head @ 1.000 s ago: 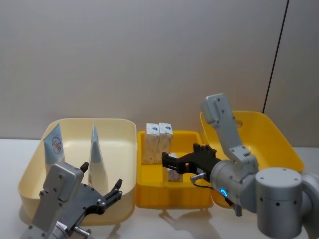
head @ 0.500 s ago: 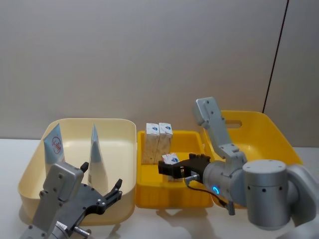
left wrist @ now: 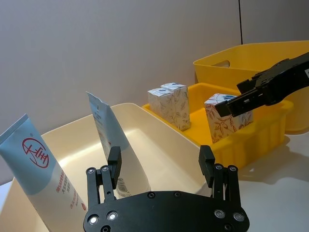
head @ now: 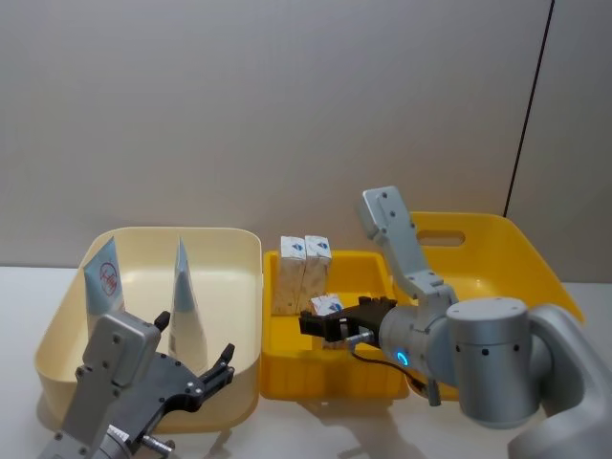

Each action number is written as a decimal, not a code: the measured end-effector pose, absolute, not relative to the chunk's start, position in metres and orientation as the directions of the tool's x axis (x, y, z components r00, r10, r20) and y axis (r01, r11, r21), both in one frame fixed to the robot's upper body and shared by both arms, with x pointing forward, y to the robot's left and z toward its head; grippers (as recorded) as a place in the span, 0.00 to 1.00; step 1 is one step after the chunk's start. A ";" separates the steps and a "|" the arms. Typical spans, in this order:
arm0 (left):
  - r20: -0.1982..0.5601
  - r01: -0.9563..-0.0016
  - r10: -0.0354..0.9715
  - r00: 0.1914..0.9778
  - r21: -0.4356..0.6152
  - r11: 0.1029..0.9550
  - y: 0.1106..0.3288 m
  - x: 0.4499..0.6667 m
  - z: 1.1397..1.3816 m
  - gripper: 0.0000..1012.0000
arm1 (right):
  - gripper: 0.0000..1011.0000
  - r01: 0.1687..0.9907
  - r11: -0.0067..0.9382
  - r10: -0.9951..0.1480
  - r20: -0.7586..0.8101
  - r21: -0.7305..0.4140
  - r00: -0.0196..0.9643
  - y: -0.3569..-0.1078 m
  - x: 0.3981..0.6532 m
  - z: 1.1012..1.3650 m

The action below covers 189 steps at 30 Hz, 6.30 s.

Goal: Bimanual collaborative sorting of washing and personal care products

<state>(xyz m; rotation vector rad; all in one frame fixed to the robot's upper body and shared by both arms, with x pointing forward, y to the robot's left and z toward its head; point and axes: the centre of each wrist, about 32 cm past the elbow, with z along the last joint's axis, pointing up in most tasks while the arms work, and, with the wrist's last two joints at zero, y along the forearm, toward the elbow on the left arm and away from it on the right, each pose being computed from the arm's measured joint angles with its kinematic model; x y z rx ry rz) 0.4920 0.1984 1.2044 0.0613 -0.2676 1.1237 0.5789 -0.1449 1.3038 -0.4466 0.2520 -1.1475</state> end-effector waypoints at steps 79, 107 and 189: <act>0.243 -0.897 0.882 0.404 -0.086 0.434 0.198 0.492 1.204 0.99 | 0.41 0.895 0.383 -0.908 0.086 -0.229 0.410 -0.144 0.575 1.317; 0.242 -0.897 0.882 0.404 -0.086 0.434 0.198 0.492 1.204 0.99 | 0.41 0.990 0.065 -0.971 0.221 -0.129 0.093 -0.217 0.558 1.334; 0.203 -0.906 0.898 0.390 -0.090 0.414 0.206 0.534 1.225 0.99 | 0.99 0.973 0.056 -0.982 0.163 -0.225 0.094 -0.231 0.641 1.359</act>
